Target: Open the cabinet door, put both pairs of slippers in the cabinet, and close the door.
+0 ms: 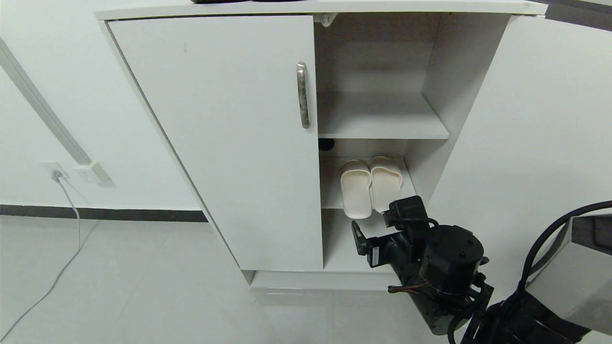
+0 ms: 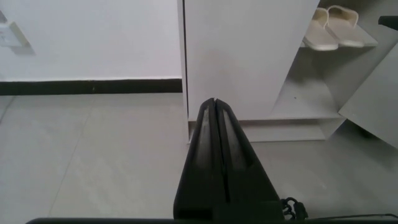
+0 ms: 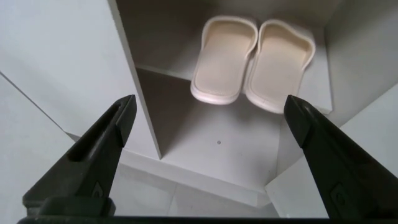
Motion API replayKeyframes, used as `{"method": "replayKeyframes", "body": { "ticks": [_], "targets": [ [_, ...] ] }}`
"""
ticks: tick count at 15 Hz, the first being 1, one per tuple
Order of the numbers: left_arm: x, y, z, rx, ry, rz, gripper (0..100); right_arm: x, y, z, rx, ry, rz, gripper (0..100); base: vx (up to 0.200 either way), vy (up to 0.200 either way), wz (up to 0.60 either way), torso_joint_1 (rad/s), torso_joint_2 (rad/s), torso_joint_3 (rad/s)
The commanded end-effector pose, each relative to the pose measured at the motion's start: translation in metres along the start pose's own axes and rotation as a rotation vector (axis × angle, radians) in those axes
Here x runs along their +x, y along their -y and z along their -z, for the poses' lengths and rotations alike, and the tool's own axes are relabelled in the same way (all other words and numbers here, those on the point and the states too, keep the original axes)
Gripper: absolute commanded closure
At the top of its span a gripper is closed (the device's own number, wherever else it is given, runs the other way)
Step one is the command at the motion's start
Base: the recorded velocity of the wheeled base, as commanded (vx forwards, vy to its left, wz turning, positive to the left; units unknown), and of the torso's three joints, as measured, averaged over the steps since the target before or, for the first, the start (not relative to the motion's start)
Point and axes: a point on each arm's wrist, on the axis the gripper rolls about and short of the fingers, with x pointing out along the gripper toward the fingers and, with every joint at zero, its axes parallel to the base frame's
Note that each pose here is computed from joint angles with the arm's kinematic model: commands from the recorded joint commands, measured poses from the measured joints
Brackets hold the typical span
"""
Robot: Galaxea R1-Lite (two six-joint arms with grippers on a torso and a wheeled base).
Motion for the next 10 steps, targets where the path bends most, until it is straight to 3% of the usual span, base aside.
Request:
{"method": "replayKeyframes", "body": {
  "ticks": [1, 10],
  "targets": [
    [0.0001, 0.0000, -0.0001, 0.000, -0.001, 0.000, 100, 0.0004, 0.0001, 0.0012, -0.002, -0.003, 0.001, 0, 0.000, 0.000, 0.00, -0.007, -0.01, 0.193],
    [0.0001, 0.0000, -0.0001, 0.000, -0.001, 0.000, 100, -0.0019, -0.0033, 0.0007, -0.011, 0.002, -0.011, 0, 0.000, 0.000, 0.00, 0.003, 0.00, 0.204]
  ]
}}
